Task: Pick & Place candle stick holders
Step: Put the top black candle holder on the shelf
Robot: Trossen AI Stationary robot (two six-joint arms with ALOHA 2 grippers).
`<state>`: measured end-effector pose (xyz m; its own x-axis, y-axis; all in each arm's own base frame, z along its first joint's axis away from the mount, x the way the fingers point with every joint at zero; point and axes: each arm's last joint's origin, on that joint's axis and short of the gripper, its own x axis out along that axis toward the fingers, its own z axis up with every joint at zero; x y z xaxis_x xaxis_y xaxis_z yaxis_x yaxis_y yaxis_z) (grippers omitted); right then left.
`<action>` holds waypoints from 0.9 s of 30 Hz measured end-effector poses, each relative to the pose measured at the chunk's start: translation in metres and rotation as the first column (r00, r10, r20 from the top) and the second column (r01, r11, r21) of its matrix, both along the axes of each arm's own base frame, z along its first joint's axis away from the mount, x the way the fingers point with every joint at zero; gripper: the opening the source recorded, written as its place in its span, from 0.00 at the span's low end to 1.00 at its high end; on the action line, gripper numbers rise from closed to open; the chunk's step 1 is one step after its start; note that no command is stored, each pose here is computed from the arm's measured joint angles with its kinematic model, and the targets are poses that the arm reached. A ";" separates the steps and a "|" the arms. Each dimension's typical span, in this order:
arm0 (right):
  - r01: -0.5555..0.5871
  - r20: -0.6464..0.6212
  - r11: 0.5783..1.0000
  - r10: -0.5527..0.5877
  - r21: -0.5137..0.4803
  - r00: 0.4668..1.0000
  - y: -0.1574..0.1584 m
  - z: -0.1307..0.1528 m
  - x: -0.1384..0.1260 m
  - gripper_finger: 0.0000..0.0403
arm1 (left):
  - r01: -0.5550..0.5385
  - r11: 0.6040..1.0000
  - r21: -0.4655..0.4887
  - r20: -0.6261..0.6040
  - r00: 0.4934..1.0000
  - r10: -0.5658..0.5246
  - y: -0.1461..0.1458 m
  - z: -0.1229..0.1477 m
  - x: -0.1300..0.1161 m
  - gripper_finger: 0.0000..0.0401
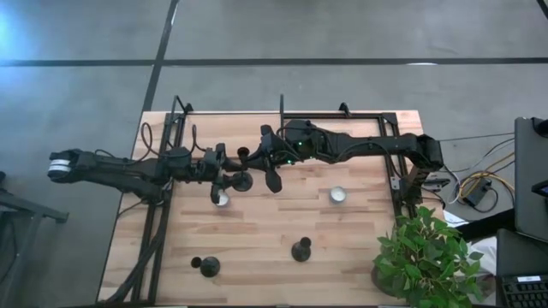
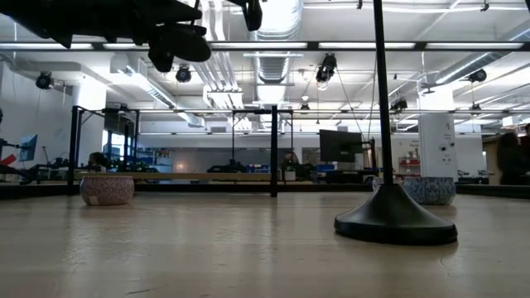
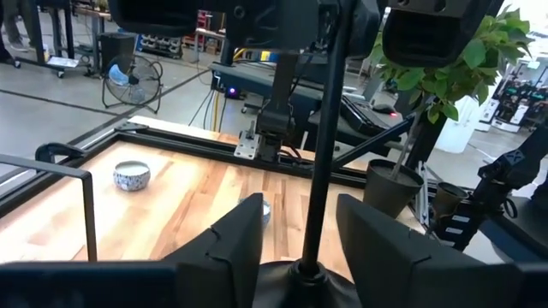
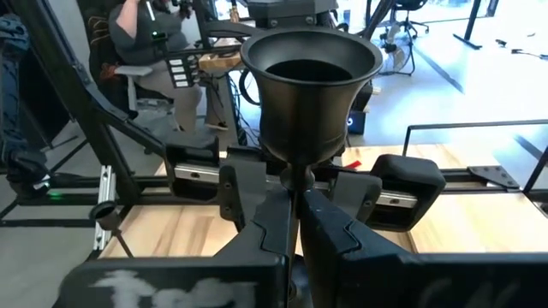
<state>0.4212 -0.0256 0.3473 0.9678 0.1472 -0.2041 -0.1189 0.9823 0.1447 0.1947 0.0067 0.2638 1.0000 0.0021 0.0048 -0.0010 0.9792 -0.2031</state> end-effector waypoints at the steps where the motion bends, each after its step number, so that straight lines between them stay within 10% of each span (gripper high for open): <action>1: 0.001 0.000 1.000 -0.001 0.000 1.000 0.000 0.000 0.000 0.02 | 0.000 1.000 0.008 0.000 1.000 0.000 0.000 0.000 0.000 0.33; 8: 0.001 -0.001 1.000 -0.001 0.000 1.000 0.000 0.000 0.000 0.02 | 0.032 0.997 0.066 0.000 0.999 -0.032 -0.001 0.000 0.000 0.05; 27: 0.080 -0.033 0.996 -0.079 0.041 0.996 -0.003 0.004 -0.006 0.20 | 0.027 0.997 0.067 0.003 1.000 -0.028 -0.001 0.001 -0.001 0.05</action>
<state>0.4156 -0.0281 0.3511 0.9700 0.0792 -0.2297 -0.0355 0.9815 0.1883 0.1941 0.0061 0.2644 0.9996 -0.0259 0.0082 0.0268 0.9902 -0.1367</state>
